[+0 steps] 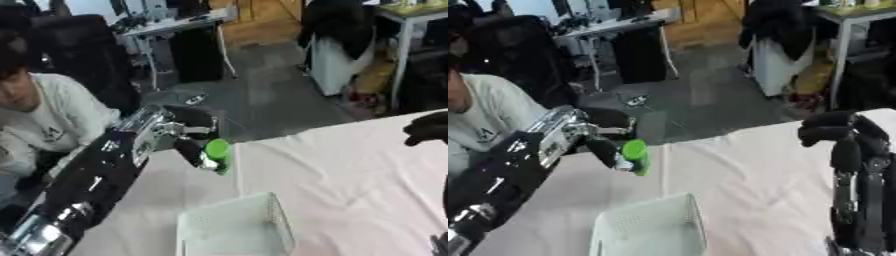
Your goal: Pick up objects on the table and place them in the box.
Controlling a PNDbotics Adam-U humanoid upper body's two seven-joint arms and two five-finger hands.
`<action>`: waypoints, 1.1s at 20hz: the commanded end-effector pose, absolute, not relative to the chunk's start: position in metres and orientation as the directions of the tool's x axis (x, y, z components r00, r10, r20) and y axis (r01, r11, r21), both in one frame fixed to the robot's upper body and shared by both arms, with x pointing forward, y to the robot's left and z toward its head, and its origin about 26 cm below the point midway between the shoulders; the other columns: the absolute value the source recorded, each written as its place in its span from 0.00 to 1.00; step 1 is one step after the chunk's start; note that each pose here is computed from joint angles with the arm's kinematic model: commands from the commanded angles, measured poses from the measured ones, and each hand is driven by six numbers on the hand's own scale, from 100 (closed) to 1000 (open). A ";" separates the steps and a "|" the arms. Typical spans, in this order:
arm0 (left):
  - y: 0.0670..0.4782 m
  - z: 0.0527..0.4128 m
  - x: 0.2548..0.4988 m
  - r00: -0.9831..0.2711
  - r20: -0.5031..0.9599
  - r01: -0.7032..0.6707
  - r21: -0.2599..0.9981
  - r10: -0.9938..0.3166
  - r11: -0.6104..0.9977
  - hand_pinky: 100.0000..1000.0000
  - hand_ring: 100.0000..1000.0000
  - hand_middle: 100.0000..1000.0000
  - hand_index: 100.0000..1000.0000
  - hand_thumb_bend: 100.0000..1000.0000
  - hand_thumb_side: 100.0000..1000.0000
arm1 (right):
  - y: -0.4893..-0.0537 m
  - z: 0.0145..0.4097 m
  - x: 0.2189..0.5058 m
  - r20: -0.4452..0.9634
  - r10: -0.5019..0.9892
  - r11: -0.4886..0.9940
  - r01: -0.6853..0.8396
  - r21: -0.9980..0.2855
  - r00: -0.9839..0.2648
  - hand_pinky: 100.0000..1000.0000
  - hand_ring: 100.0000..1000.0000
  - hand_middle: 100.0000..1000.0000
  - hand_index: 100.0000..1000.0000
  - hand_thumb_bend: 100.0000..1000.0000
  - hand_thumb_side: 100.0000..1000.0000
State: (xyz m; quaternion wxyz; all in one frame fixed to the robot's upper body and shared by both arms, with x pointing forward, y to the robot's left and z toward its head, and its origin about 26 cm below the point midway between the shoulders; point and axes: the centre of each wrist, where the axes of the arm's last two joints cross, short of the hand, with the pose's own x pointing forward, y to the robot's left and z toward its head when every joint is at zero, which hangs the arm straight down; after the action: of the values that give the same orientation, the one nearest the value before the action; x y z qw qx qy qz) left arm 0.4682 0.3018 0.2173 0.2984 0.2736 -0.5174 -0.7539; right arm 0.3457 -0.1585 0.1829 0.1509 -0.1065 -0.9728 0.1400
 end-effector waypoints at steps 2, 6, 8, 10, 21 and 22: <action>0.308 0.248 0.452 -0.707 -0.117 0.132 0.947 -0.697 -0.294 0.00 0.00 0.03 0.32 0.00 0.67 | -0.161 0.189 0.346 0.241 0.257 0.935 0.178 -0.308 -0.936 0.32 0.46 0.49 0.51 0.00 1.00; 0.305 0.250 0.437 -0.740 -0.055 0.182 0.943 -0.671 -0.278 0.00 0.00 0.03 0.33 0.00 0.68 | -0.162 0.188 0.346 0.242 0.261 0.933 0.180 -0.313 -0.934 0.32 0.46 0.49 0.51 0.00 1.00; 0.304 0.247 0.430 -0.754 -0.006 0.225 0.937 -0.656 -0.268 0.00 0.00 0.03 0.33 0.00 0.68 | -0.162 0.188 0.346 0.242 0.262 0.932 0.180 -0.314 -0.934 0.32 0.47 0.49 0.51 0.00 1.00; 0.300 0.246 0.423 -0.768 0.041 0.264 0.929 -0.639 -0.259 0.00 0.00 0.02 0.34 0.00 0.69 | -0.162 0.188 0.346 0.242 0.263 0.931 0.181 -0.316 -0.934 0.32 0.47 0.49 0.51 0.00 1.00; 0.280 0.240 0.386 -0.804 0.159 0.405 0.853 -0.573 -0.330 0.00 0.00 0.02 0.34 0.00 0.72 | -0.162 0.188 0.347 0.241 0.265 0.930 0.181 -0.320 -0.934 0.32 0.47 0.49 0.51 0.00 1.00; 0.279 0.238 0.384 -0.805 0.154 0.406 0.848 -0.573 -0.342 0.00 0.00 0.02 0.34 0.00 0.72 | -0.162 0.188 0.347 0.241 0.265 0.930 0.181 -0.320 -0.934 0.32 0.47 0.49 0.51 0.00 1.00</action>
State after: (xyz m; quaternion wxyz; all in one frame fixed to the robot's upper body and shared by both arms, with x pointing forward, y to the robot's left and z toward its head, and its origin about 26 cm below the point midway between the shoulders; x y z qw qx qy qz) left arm 0.3881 0.2732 0.2236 0.3356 0.0831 -0.5196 -0.7813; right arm 0.3469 -0.1615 0.1817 0.1517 -0.1126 -0.9709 0.1474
